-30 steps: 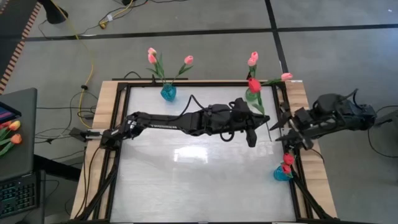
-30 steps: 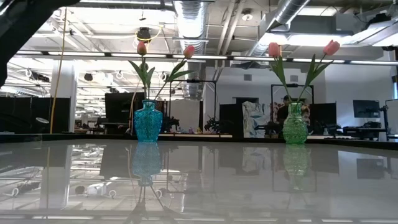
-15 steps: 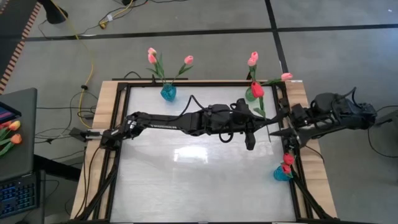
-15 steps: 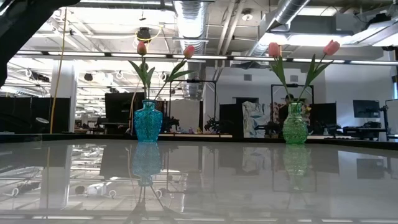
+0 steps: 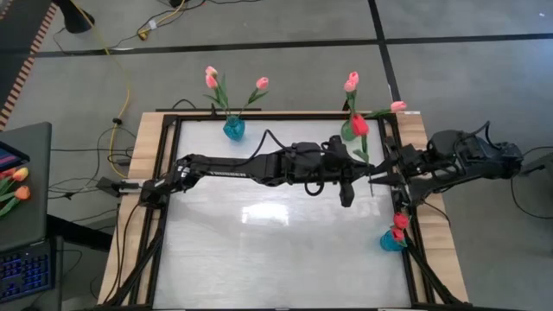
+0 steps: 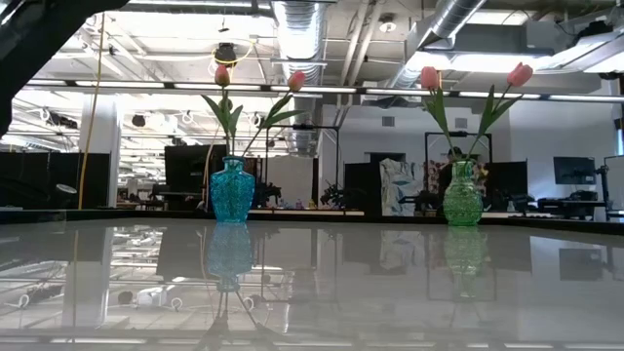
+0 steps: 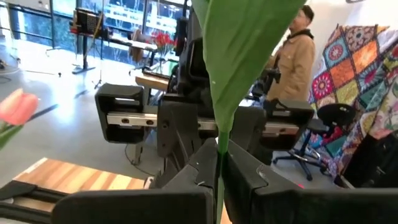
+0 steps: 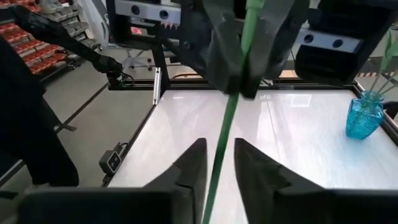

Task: Sort flowers into vase by color
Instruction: Put the red tulip into the bottom blue vase

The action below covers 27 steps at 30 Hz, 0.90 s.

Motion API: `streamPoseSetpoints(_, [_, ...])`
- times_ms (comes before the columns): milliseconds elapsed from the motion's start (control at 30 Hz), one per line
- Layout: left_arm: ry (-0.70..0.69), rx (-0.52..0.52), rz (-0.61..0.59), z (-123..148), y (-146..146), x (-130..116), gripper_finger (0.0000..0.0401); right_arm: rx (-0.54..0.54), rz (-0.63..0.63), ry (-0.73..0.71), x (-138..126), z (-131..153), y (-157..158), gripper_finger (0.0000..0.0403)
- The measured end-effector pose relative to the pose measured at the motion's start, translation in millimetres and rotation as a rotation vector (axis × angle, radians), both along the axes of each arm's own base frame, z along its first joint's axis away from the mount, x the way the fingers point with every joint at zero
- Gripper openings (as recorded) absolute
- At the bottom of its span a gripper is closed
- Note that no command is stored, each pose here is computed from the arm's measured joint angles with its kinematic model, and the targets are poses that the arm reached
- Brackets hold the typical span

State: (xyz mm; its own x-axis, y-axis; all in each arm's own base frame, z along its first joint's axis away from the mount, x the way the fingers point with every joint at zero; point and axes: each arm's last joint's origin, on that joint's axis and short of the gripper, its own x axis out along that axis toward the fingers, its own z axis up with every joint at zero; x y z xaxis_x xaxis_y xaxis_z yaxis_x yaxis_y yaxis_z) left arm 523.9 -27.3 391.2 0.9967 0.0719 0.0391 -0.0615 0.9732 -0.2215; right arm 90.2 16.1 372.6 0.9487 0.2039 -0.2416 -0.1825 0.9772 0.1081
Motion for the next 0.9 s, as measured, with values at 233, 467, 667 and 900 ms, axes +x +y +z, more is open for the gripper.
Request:
streamPoseSetpoints(233, [0.003, 0.000, -0.009, -0.3, 4.0, 0.3, 0.0000, -0.018, 0.003, -0.002, 0.3, -0.2, 0.0, 0.0066])
streamPoseSetpoints(467, [0.001, -0.001, -0.012, -0.1, 8.5, 0.5, 0.0000, -0.034, -0.021, -0.004, 0.4, -0.2, -0.8, 0.0046])
streamPoseSetpoints(667, [-0.005, 0.049, -0.048, 0.7, 7.6, 0.5, 0.0015, -0.054, -0.016, -0.011, 0.2, 0.1, -0.8, 0.0023])
streamPoseSetpoints(900, [0.014, 0.051, -0.043, -1.1, 7.9, 0.6, 0.0108, -0.058, -0.009, -0.034, -6.4, 1.3, -1.7, 0.0023])
